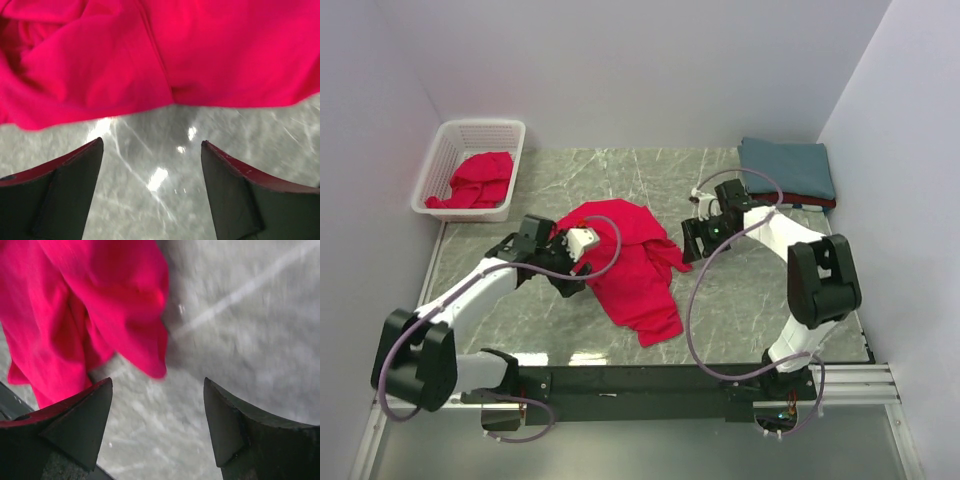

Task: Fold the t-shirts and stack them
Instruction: Flatten the tshirt out

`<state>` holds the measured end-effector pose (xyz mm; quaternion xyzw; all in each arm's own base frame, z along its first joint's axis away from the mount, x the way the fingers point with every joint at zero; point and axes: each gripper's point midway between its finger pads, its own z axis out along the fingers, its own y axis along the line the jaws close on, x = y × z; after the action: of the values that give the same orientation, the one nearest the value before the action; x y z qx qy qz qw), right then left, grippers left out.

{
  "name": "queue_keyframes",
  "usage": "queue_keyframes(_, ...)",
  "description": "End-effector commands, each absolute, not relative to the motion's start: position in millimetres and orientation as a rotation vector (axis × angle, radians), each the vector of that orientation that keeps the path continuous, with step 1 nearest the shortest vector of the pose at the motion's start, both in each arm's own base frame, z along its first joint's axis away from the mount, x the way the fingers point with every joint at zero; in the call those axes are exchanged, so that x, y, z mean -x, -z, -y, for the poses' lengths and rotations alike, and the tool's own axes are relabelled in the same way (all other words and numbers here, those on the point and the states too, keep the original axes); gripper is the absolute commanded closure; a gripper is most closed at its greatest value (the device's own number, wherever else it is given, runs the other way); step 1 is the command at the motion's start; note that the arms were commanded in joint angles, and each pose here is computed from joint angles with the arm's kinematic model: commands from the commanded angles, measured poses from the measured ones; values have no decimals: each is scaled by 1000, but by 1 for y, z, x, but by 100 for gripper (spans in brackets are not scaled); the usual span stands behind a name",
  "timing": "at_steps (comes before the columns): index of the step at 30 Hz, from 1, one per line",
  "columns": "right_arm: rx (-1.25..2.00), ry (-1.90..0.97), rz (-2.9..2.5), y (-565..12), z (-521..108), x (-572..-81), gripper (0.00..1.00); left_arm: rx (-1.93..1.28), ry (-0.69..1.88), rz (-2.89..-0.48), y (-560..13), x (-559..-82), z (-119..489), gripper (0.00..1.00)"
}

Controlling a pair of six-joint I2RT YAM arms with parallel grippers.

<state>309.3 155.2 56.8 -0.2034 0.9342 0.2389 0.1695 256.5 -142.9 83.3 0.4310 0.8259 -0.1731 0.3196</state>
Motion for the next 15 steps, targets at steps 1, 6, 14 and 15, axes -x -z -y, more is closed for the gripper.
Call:
queue_keyframes(1, 606, -722, -2566, -71, -181, -339, 21, -1139, 359, -2113, -77, -281, 152, 18)
queue_keyframes(6, 631, -758, -2604, -53, -199, -343, 25, -1135, 335, -2173, -54, -299, 160, 25)
queue_keyframes(14, 645, -704, -2664, -36, -194, -344, 65, -1149, 294, -2264, -31, -312, 158, 67)
queue_keyframes(15, 656, -696, -2662, -36, -192, -343, 70, -1146, 283, -2268, -32, -312, 154, 73)
